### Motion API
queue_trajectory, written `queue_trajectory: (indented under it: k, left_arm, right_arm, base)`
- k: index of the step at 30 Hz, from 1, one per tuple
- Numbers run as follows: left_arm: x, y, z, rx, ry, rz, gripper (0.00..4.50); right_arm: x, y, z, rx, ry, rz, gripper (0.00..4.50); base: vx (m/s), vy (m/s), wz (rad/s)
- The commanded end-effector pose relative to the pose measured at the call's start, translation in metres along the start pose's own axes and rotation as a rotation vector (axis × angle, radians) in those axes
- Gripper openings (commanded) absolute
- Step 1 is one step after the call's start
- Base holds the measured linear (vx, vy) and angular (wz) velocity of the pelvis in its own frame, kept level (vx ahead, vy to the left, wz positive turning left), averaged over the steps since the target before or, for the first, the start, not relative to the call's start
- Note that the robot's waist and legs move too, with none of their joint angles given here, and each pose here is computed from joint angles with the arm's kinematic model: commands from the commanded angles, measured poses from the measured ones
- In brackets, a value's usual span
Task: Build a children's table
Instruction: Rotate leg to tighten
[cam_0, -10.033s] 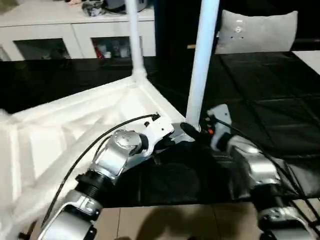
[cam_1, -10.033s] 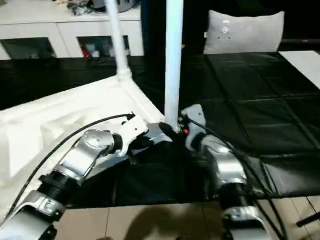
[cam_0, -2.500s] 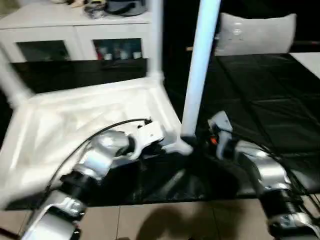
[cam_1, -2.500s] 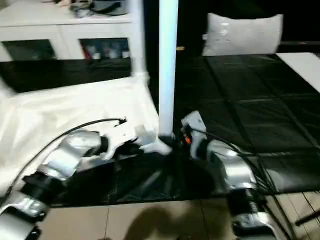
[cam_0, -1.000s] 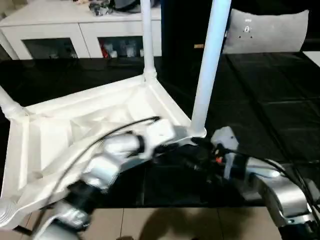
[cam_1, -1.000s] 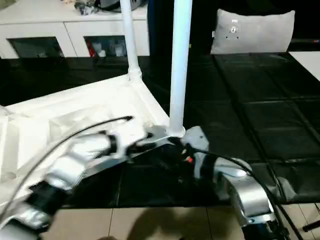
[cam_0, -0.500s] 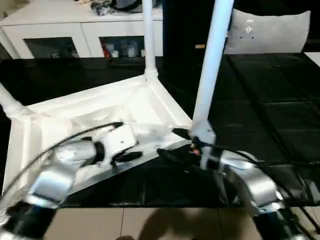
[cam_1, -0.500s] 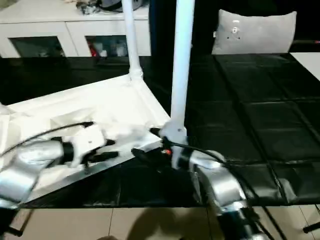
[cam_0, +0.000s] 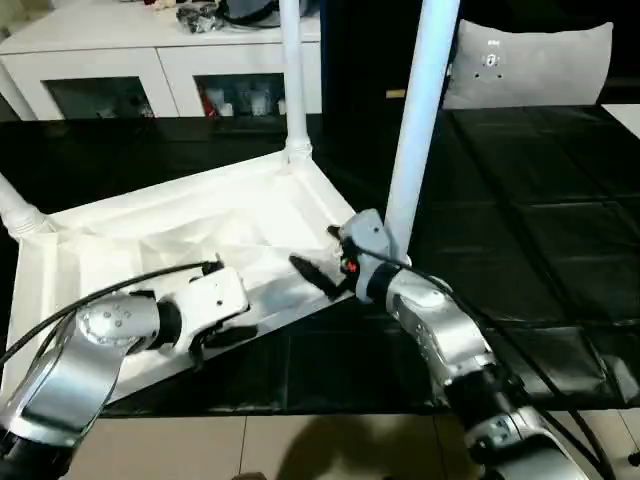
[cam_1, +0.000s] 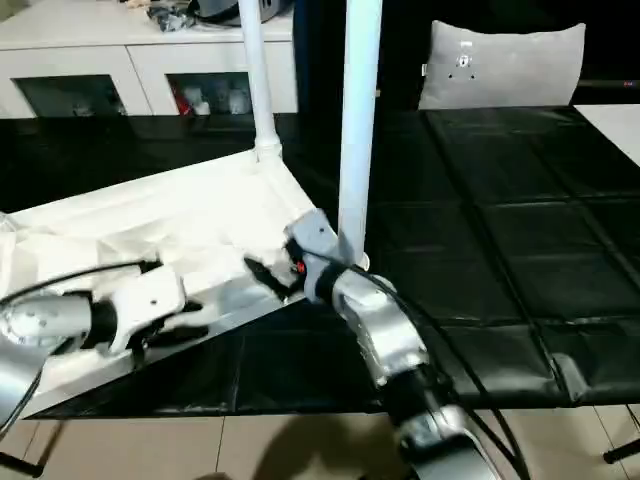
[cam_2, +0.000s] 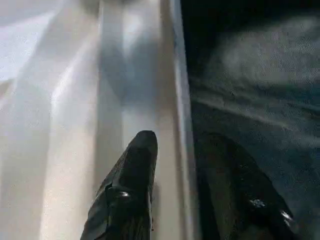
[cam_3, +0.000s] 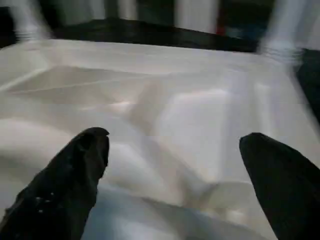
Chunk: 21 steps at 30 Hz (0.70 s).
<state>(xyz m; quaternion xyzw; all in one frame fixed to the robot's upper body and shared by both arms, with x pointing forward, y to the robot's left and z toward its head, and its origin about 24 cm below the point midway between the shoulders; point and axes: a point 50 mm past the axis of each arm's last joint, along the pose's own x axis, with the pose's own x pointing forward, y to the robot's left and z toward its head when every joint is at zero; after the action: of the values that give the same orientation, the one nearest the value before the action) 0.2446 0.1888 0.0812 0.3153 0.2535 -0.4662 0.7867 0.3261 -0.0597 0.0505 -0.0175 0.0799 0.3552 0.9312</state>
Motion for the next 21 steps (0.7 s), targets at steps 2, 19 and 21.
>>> queue_trajectory:
  k: [2, 19, 21]
  left_arm:
    - [-0.003, -0.001, 0.001, 0.008, 0.018, 0.001, 1.65]
    - [0.038, 0.001, -0.032, 0.046, 0.087, 0.07, 1.65]
    - [0.042, 0.001, -0.032, 0.05, 0.081, 0.072, 1.65]
  right_arm:
    - [0.0, -0.015, 0.001, 0.035, -0.017, -0.12, 4.5]
    - [-0.033, -0.1, 0.002, 0.103, -0.058, -0.6, 4.5]
    - [-0.037, -0.105, 0.003, 0.104, -0.062, -0.614, 4.5]
  base:
    - [0.0, 0.0, 0.0]
    - [0.0, 0.0, 0.0]
    - [0.0, 0.0, 0.0]
